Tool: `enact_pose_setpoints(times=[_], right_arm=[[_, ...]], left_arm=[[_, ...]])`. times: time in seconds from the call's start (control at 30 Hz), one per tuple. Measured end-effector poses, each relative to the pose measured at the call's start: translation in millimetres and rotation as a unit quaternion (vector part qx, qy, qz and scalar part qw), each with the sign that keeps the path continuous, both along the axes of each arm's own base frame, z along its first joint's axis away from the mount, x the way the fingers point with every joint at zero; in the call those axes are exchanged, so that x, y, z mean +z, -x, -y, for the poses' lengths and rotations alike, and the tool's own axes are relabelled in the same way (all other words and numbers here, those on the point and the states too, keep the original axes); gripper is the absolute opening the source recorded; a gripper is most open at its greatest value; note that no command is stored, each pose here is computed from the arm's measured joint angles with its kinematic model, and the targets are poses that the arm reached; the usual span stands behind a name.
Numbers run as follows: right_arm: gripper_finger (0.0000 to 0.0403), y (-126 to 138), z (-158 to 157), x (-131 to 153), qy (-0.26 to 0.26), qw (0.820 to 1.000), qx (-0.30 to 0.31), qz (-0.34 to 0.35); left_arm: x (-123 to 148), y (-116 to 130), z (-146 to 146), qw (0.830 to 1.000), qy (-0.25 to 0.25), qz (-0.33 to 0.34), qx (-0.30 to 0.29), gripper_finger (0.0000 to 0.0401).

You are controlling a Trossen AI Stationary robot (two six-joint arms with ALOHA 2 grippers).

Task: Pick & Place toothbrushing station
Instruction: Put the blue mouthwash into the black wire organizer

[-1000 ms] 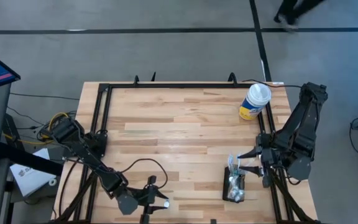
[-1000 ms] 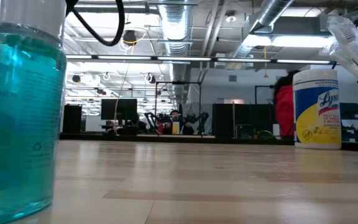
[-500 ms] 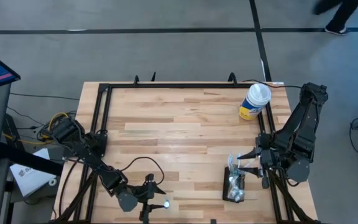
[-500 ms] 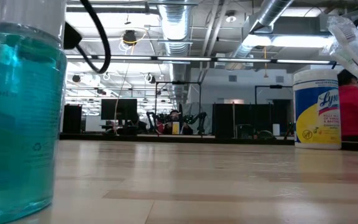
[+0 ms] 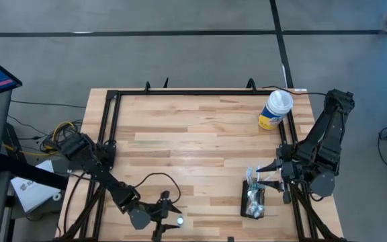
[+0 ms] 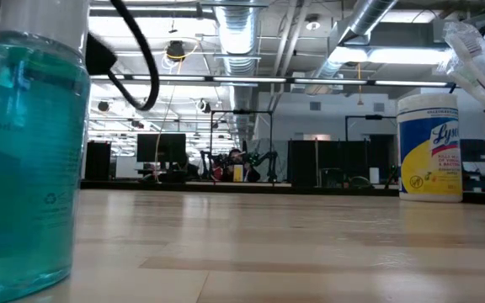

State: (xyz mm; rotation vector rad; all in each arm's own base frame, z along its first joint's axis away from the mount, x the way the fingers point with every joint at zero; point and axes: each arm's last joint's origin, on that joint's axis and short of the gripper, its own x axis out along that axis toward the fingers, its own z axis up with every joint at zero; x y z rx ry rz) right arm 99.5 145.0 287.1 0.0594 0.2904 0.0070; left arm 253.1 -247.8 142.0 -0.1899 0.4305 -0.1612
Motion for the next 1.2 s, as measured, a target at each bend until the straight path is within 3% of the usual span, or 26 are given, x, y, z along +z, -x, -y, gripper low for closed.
enact_pose_setpoints(times=[1.2], right_arm=[[0.0171, 0.0, 0.1, 0.0, 0.000, 1.000, 0.000, 0.000]], left_arm=[[-18.5, -12.7, 1.2, 0.999, -0.019, 0.037, -0.008, 0.0237]])
